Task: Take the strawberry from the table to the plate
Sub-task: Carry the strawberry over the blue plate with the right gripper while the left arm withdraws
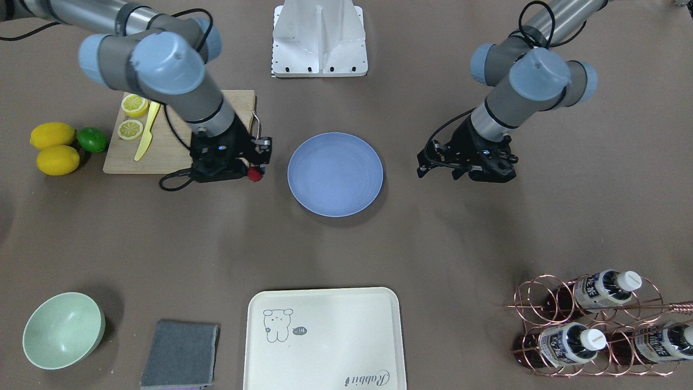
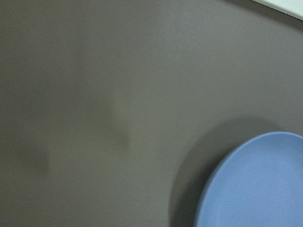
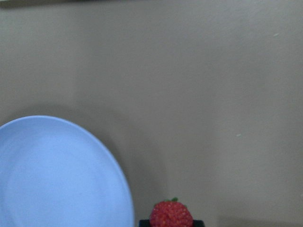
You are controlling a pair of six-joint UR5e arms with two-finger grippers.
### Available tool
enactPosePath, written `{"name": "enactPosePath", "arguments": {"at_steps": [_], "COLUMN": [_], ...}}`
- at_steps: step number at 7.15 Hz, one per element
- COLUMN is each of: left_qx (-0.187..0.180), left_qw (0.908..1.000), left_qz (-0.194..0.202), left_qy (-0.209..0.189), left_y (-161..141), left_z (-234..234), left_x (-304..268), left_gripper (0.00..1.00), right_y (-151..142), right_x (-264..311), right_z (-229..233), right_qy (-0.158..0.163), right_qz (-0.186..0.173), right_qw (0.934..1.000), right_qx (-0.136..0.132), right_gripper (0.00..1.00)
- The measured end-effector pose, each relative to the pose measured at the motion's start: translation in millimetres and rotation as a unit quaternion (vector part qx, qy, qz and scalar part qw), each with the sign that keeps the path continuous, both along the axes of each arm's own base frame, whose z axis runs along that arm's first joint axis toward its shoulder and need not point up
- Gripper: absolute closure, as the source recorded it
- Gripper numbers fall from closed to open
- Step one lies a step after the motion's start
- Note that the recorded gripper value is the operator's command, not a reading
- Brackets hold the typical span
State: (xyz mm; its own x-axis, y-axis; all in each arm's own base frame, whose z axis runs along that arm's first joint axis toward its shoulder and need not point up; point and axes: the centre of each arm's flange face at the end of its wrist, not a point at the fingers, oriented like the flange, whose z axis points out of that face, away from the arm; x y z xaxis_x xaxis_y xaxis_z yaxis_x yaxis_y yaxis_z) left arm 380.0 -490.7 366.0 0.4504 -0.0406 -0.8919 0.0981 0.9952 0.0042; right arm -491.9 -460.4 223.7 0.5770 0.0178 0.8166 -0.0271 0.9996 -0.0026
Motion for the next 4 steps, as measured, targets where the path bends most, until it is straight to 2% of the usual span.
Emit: {"name": "enactPosePath", "arguments": {"at_steps": [2, 3, 4], "left_qx": [0.025, 0.029, 0.03], "left_qw": [0.9995, 0.9993, 0.9993], "left_qz": [0.012, 0.013, 0.013], "left_qy": [-0.015, -0.018, -0.019], "left_y": [-17, -20, -20], "left_z": [39, 47, 50], "left_x": [-57, -69, -74], "left_gripper": [0.03, 0.03, 0.03], "right_y": [29, 34, 33], "right_x": [-89, -114, -129], "right_z": [-46, -50, -44], "right_qy": [0.009, 0.017, 0.017], "right_qz": [0.023, 0.031, 0.036], "right_qw": [0.9996, 0.9993, 0.9992], "right_qx": [-0.014, -0.01, -0.006], "right_gripper": [1.0, 1.0, 0.02]}}
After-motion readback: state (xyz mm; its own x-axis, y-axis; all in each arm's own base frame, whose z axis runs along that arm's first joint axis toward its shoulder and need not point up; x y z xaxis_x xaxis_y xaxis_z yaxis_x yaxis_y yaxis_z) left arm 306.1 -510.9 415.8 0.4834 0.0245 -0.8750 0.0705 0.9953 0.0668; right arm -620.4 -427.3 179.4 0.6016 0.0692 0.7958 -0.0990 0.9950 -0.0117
